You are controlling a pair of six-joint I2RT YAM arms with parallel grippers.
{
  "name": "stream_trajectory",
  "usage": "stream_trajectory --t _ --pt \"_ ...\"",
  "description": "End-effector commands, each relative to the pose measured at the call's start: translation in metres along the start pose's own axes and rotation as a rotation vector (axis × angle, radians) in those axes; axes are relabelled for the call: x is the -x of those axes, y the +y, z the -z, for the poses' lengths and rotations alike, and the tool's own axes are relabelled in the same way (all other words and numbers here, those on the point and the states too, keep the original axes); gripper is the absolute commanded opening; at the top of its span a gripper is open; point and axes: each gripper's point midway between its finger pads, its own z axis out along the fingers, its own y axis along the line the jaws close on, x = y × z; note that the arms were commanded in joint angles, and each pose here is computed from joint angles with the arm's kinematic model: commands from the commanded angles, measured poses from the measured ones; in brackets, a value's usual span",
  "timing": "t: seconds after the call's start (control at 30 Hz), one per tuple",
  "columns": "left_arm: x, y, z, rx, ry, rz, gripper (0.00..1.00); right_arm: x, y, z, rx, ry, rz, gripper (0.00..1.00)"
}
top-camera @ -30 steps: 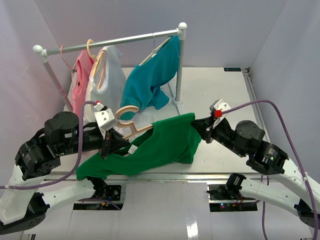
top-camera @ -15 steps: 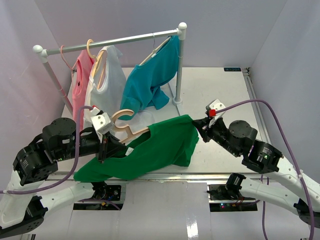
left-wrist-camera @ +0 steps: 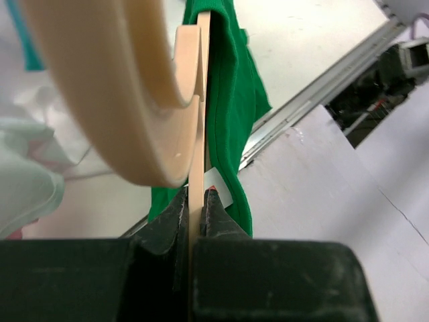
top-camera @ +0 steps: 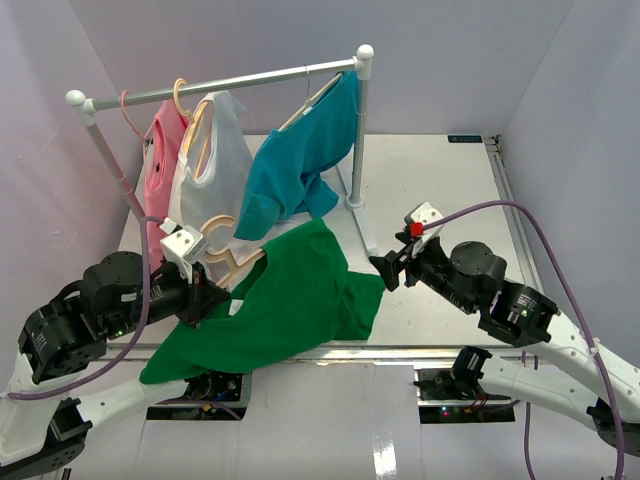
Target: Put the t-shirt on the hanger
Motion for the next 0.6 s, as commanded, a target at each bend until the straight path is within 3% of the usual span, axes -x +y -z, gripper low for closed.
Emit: stream_trajectory --t 0.0,0.13,0.23,0.4,0.57 --pt "0.001 0.029 -0.003 0.201 -0.001 0.13 0.0 0.028 0.0 -0.006 -0.006 -0.092 -0.004 0.77" --pt "-0.02 0.033 -0.022 0.24 0.107 0.145 0.0 0.082 -0.031 -0.021 -0.207 -0.193 -0.079 0.78" --pt "-0.039 0.038 -0.034 0.268 0.173 0.146 0.0 0.119 -0.034 -0.048 -0.266 -0.258 -0.144 0.79" --pt "-0.035 0.038 -0.033 0.251 0.106 0.152 0.0 0.157 -0.02 -0.092 -0.251 -0.375 -0.268 0.8" --pt "-0.03 0.038 -0.034 0.247 0.082 0.151 0.0 0.152 0.011 -0.142 -0.15 -0.442 -0.337 0.84"
